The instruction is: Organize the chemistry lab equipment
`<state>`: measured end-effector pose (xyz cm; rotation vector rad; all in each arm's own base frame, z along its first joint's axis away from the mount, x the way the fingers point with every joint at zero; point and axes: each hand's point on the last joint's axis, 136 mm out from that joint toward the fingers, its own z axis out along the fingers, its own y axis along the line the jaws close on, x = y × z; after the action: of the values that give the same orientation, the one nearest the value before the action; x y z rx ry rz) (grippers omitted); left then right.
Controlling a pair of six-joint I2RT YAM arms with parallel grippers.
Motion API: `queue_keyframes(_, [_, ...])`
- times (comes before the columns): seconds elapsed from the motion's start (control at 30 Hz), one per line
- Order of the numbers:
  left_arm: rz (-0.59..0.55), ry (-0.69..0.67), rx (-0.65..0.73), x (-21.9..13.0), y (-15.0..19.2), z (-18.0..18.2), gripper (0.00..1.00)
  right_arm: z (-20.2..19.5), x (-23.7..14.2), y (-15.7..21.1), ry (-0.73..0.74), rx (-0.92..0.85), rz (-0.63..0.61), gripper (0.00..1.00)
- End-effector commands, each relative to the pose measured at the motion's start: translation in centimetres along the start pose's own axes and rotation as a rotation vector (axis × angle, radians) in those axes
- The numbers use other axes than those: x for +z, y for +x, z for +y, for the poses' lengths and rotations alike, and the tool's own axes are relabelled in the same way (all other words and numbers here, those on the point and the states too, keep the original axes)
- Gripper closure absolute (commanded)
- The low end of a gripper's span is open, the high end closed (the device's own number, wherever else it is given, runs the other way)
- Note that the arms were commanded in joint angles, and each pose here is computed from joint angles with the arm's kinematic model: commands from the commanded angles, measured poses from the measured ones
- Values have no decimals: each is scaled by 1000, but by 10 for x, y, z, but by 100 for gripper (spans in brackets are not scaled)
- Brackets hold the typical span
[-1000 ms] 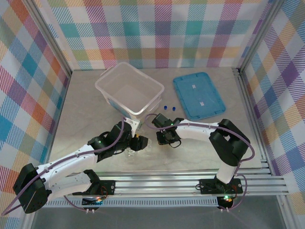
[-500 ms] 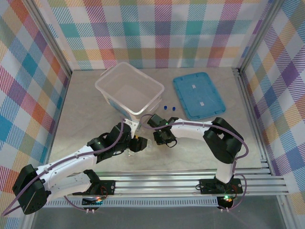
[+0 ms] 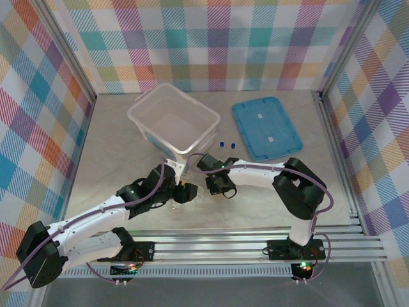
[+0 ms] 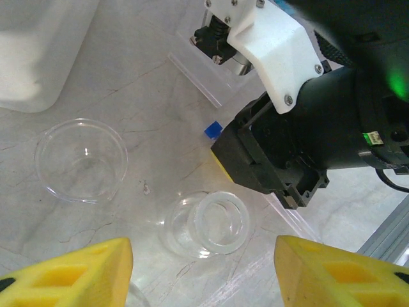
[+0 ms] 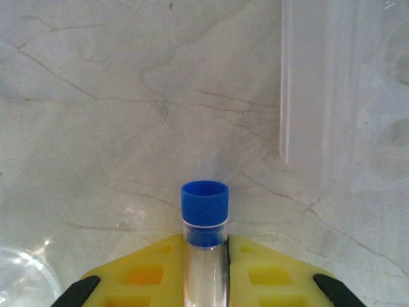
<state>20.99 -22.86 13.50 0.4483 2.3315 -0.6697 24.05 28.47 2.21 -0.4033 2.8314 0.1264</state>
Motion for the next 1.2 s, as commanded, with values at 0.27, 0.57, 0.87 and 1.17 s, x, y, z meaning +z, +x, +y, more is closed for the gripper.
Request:
queue_keyframes(0.27, [-45, 83, -33, 2, -19, -18, 40, -8, -77, -16, -68, 40, -183, 81])
queue_keyframes(0.57, [-65, 278, -130, 9, -38, -57, 40, -37, -136, -34, -33, 66, -357, 81])
queue_keyframes(0.87, [-86, 435, -169, 14, -59, -100, 40, -52, -171, -54, -86, 166, -492, 81])
queue_keyframes(1.17, [-60, 513, -189, 27, -60, -126, 40, -45, -188, -71, -187, 244, -570, 82])
